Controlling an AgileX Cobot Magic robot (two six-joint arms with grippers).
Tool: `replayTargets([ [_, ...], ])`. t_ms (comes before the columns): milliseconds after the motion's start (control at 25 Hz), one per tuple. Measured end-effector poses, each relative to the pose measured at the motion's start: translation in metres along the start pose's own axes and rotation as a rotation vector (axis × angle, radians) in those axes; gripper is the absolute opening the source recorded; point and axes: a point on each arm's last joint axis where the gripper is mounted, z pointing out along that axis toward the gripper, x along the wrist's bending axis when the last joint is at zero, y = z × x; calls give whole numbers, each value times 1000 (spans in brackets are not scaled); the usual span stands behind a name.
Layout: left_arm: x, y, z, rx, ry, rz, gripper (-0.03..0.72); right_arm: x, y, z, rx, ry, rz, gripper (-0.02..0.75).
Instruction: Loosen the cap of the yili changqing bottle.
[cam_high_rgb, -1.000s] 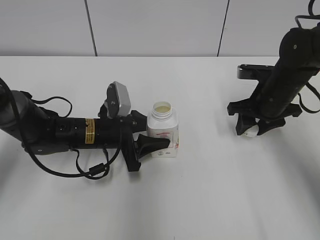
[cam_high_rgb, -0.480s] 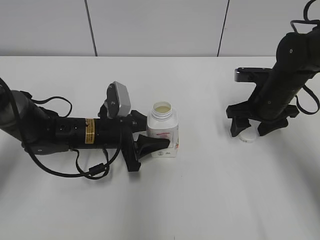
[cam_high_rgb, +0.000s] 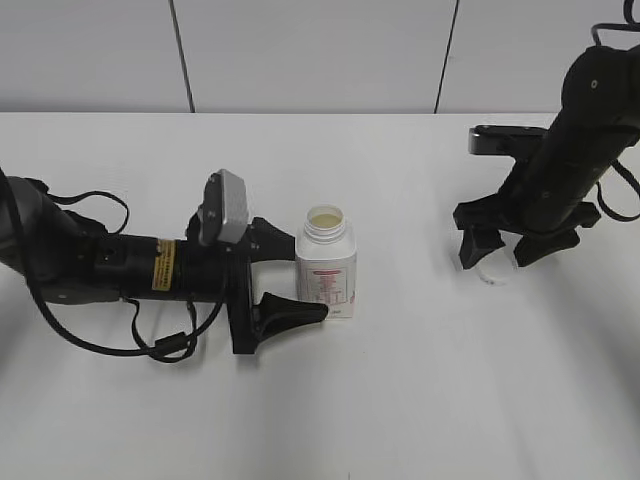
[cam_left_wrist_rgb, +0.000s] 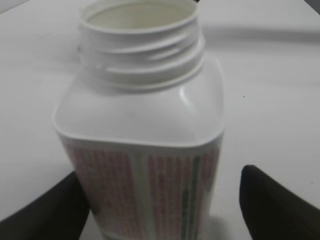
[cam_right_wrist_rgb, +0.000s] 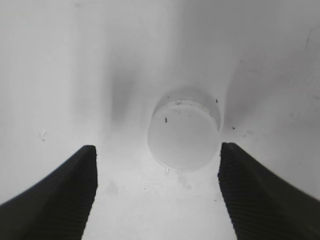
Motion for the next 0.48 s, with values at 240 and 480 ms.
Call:
replayTargets([
  [240, 6, -8, -17, 28, -14, 14, 565, 3, 1, -14, -32, 9, -28, 589],
  [480, 23, -2, -45, 54, 61, 9, 565, 5, 2, -29, -69, 12, -50, 589],
])
